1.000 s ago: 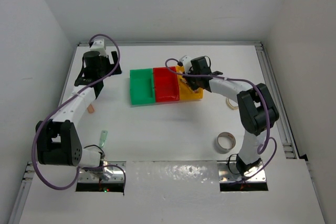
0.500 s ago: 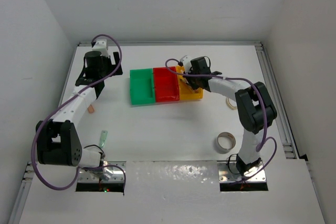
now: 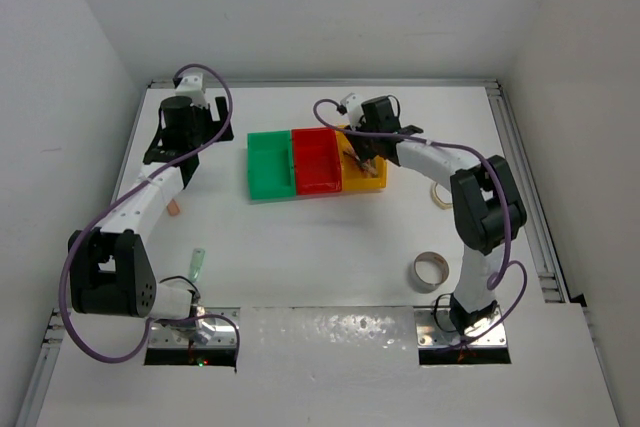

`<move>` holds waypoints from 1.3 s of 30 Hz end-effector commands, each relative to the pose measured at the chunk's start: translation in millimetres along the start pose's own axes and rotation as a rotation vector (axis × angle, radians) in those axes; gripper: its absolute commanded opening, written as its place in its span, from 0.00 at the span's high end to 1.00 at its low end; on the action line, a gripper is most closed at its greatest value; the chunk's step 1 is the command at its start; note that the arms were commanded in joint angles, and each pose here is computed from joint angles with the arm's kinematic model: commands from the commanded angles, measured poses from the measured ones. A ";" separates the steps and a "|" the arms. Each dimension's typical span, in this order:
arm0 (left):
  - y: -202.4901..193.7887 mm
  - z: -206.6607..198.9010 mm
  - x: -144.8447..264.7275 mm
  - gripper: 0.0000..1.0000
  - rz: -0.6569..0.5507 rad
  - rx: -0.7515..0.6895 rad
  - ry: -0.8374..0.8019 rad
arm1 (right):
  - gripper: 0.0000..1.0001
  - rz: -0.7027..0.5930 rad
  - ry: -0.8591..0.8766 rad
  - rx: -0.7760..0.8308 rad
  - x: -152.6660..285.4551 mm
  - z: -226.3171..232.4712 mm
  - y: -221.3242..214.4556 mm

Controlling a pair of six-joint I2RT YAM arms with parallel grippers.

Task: Sort the stationery into containers
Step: Place the pen in the storage box, then move the storage box to the center of the board.

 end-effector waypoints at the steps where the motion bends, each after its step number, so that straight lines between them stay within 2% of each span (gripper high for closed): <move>1: 18.2 -6.5 6.5 0.11 -0.090 -0.008 -0.034 | 0.60 -0.128 0.002 -0.058 19.4 -7.4 36.1; 3: 18.4 -6.6 6.5 0.11 -0.091 -0.008 -0.034 | 0.60 -0.215 -0.029 -0.103 32.9 -13.6 50.9; 4: 17.8 -5.8 6.2 0.11 -0.092 -0.007 -0.031 | 0.60 -0.232 -0.034 -0.180 36.1 -16.1 50.9; 7: 16.6 -5.5 6.0 0.11 -0.095 -0.005 -0.029 | 0.49 -0.275 -0.124 -0.329 42.7 -30.6 53.3; 9: 16.0 -5.4 6.8 0.11 -0.099 0.000 -0.028 | 0.45 -0.220 -0.216 -0.382 39.6 -39.2 44.7; 11: 13.6 -6.0 7.3 0.11 -0.093 0.006 -0.032 | 0.46 -0.152 -0.254 -0.415 29.2 -46.6 38.9; 13: 11.7 -5.6 8.1 0.11 -0.090 0.011 -0.035 | 0.48 -0.064 -0.239 -0.415 16.8 -46.8 35.0; 18: 10.7 -5.5 10.4 0.11 -0.091 0.017 -0.036 | 0.50 0.032 -0.223 -0.453 -1.9 -41.5 23.6; 22: 9.9 -5.9 11.4 0.11 -0.091 0.020 -0.037 | 0.63 0.063 -0.214 -0.467 -13.0 -33.8 7.6; 30: 10.4 -6.2 12.5 0.11 -0.085 0.014 -0.037 | 0.72 0.089 -0.150 -0.442 -25.1 -23.2 -4.4; 34: 11.7 -5.4 11.1 0.11 -0.076 0.005 -0.031 | 0.88 0.076 -0.134 -0.384 -26.9 -16.0 0.1; 35: 12.6 -5.5 10.9 0.11 -0.078 0.002 -0.031 | 0.95 0.067 -0.145 -0.373 -27.1 -15.4 2.4; 37: 12.6 -4.9 9.8 0.11 -0.076 -0.001 -0.023 | 1.00 0.047 -0.140 -0.337 -27.2 -7.6 11.4; 39: 12.5 -4.4 8.2 0.11 -0.067 -0.003 -0.015 | 1.00 0.028 -0.143 -0.331 -28.2 -2.3 18.9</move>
Point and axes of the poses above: each gripper's point midway between its finger pads, its own x axis back along the fingers, its own z axis along the line the jaws close on, y = z × x, the point moved 10 cm from there along x, back along the fingers, and after that the axes turned 5 degrees about x, right-handed, at the moved point
